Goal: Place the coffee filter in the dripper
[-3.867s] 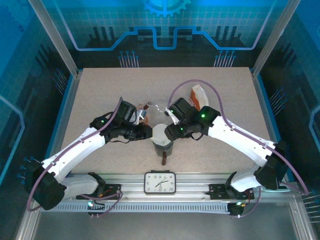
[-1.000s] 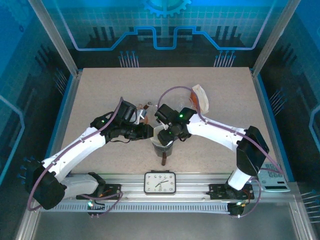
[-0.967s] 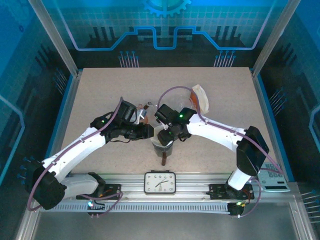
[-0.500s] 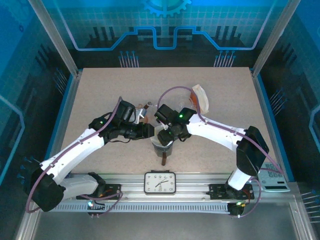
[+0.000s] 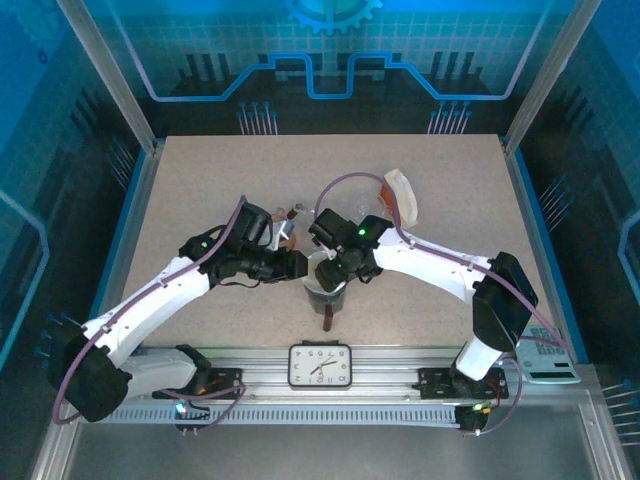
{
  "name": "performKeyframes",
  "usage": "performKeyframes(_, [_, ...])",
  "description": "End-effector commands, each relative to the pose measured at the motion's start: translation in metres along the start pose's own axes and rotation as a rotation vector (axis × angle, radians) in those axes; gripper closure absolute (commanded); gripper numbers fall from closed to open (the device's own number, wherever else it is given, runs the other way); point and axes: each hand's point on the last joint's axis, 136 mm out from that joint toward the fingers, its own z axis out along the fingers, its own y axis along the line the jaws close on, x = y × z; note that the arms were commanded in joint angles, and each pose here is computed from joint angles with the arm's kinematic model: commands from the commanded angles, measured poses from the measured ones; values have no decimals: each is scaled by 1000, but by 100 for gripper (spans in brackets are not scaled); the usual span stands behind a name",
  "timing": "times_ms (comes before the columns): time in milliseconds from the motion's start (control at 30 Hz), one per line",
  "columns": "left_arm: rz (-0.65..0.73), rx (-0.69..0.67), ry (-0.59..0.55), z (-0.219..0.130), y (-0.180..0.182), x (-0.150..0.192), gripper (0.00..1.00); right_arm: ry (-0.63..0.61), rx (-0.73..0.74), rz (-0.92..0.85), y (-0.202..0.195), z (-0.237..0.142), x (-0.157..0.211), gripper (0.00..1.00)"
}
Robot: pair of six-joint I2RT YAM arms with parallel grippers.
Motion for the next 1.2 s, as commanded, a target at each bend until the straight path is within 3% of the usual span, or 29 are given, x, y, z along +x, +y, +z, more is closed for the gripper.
performKeyframes(0, [14,19,35,-7,-10,7,53,21,24,-9,2,6,4,35])
performKeyframes(100, [21,11,63,-8,-12,13,52,22,26,-11,1,7,4,35])
performKeyframes(300, [25,-37,100,-3,-5,21,70,23,21,-6,2,8,4,35])
performKeyframes(567, [24,-43,104,1,-2,22,85,25,24,-7,2,6,4,35])
performKeyframes(633, [24,-38,100,0,-3,21,85,24,25,-6,1,6,4,36])
performKeyframes(800, [20,-34,92,0,-4,20,72,11,18,-2,3,2,0,35])
performKeyframes(1167, [14,-26,94,3,-3,20,72,-98,14,18,1,-34,-17,32])
